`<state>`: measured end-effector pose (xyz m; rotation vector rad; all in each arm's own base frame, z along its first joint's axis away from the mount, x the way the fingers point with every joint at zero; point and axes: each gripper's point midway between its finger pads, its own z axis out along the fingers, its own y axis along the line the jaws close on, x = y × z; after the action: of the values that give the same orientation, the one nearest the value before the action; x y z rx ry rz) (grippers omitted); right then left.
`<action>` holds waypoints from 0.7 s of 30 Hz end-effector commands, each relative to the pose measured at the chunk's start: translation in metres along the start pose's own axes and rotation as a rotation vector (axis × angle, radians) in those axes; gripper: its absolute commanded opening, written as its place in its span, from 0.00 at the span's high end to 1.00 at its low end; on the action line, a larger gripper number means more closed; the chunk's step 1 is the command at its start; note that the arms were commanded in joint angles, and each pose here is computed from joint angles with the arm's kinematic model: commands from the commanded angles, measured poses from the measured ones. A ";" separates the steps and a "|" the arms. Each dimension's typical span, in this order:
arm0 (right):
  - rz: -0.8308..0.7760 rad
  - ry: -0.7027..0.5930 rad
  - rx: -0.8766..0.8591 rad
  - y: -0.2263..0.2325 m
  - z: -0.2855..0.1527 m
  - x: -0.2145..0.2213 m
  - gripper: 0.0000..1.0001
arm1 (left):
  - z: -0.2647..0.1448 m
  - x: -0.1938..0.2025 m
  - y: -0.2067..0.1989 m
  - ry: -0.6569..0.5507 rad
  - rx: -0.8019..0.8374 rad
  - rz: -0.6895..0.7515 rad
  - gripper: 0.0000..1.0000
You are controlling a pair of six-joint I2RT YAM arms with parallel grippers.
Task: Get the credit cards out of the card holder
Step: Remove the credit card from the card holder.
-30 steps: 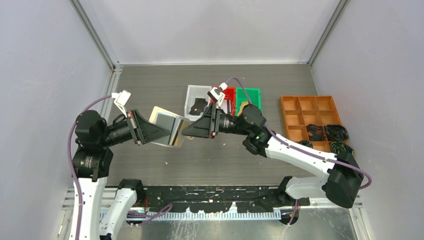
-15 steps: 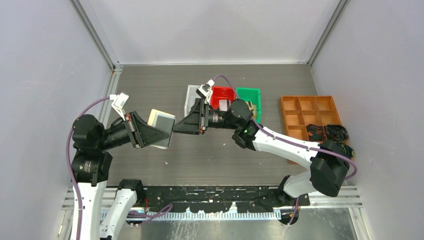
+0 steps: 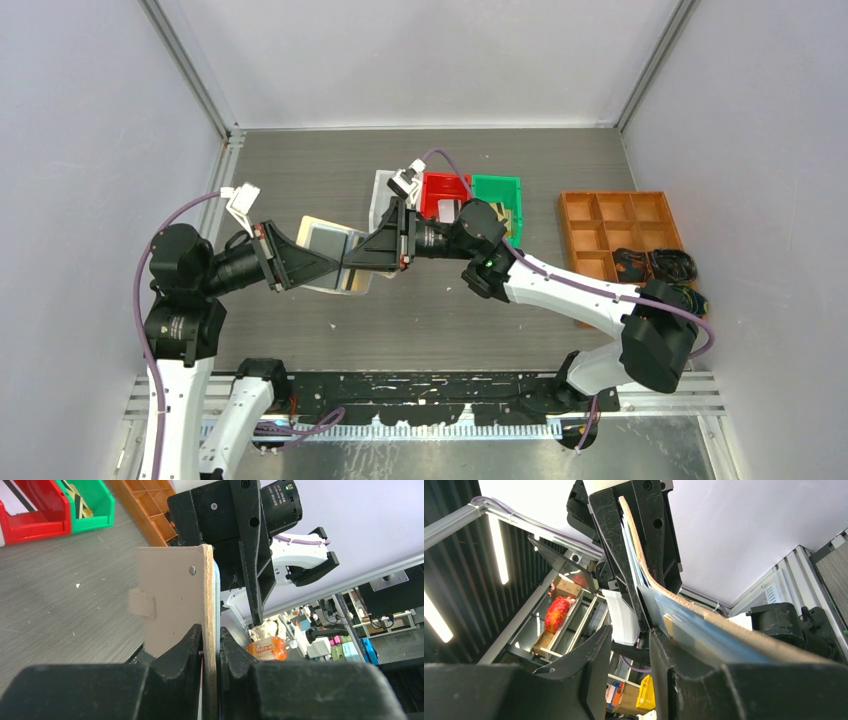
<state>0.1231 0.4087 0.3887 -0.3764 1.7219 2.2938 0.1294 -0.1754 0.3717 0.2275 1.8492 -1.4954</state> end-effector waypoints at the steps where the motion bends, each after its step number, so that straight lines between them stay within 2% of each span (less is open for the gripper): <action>1: -0.071 -0.013 -0.088 0.030 0.006 -0.005 0.61 | -0.002 -0.004 -0.008 -0.014 0.013 0.055 0.85; 7: -0.058 -0.009 -0.065 0.019 0.010 -0.004 0.60 | -0.005 -0.001 -0.023 0.002 0.065 0.061 0.87; 14: -0.082 -0.033 0.003 0.002 0.003 -0.002 0.55 | -0.007 0.001 -0.032 0.015 0.097 0.043 0.86; 21: -0.100 -0.055 -0.004 0.005 0.005 -0.006 0.54 | -0.009 0.000 -0.043 -0.006 0.132 0.019 0.90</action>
<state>0.1209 0.4109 0.3873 -0.4080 1.6912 2.2584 0.1245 -0.1767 0.3799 0.1795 1.8404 -1.5516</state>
